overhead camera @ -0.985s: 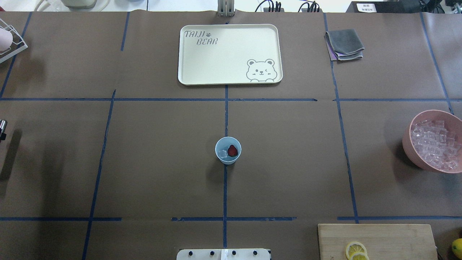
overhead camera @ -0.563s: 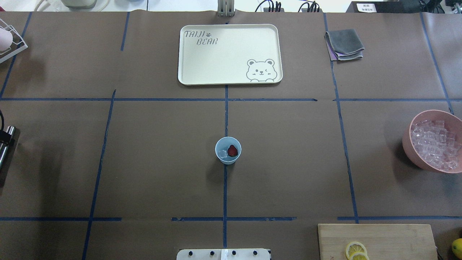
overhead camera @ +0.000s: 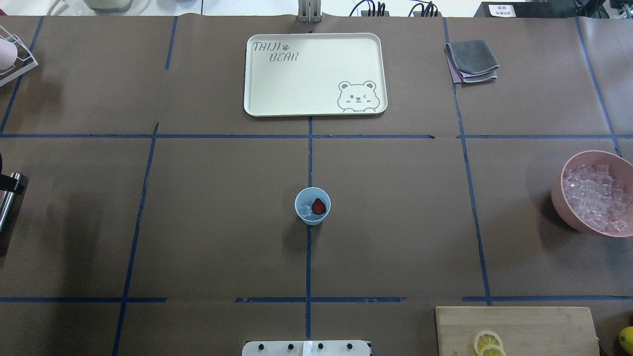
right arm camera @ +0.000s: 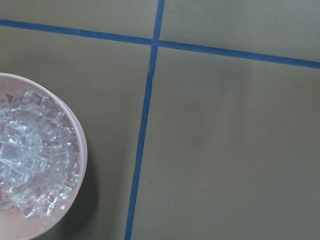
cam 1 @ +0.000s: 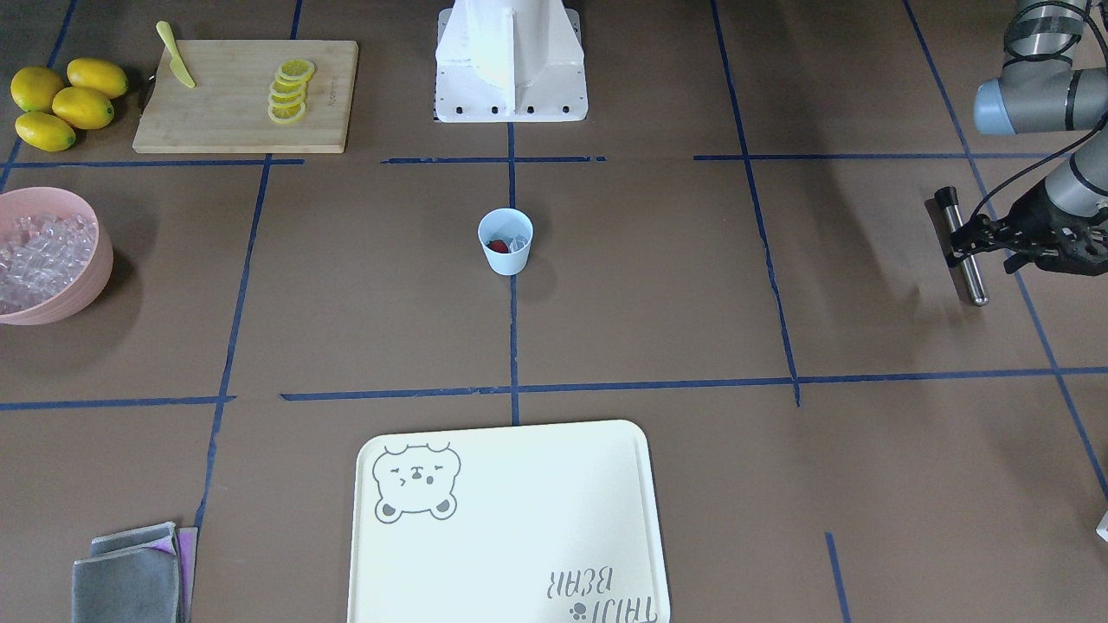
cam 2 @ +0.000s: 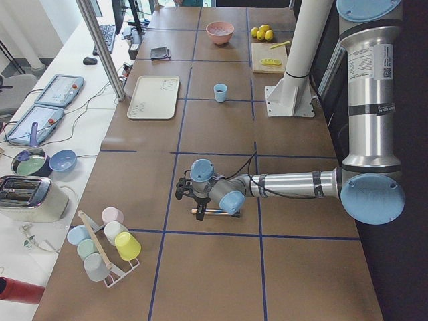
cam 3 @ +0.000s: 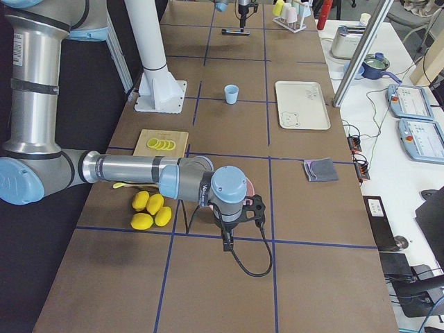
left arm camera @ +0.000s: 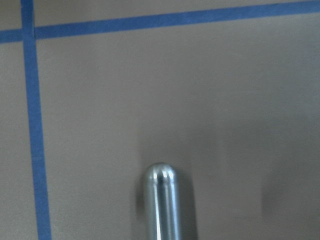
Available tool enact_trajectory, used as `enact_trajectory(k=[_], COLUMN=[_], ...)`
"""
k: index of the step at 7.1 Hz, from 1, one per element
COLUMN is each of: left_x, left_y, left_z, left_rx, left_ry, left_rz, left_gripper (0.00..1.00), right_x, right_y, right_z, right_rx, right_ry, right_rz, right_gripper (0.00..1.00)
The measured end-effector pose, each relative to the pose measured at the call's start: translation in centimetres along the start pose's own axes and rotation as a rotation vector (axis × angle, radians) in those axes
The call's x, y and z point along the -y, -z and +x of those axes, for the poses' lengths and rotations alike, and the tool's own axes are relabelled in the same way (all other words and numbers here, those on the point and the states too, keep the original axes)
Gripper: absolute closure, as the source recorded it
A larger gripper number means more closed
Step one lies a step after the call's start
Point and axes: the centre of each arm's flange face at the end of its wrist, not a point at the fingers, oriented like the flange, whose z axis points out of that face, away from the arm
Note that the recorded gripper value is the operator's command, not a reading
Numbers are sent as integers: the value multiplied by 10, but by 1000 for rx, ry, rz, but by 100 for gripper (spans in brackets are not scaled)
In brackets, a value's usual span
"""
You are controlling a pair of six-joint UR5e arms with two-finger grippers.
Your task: Mash ice and strawberries in cup
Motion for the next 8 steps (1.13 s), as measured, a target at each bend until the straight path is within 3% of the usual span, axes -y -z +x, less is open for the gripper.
enact_trajectory(k=[1,3,6,8], left_x=[4,7,9,2], left_y=[24,74,149,177], left_z=[-21,-66,-100,-115], left_rx=[-26,-17,32,39], left_ry=[-30,-82,-79,-23], left_rz=[7,13,-55,-91], left_gripper=[0,0,0,0], right_x=[-1,-2,-2,-2], right_y=[0,0,0,1], right_z=[0,0,-1,0], right_rx=[2,3,3,3], right_ry=[0,-1,0,-1], right_rz=[1,1,2,3], right_gripper=[0,0,0,0])
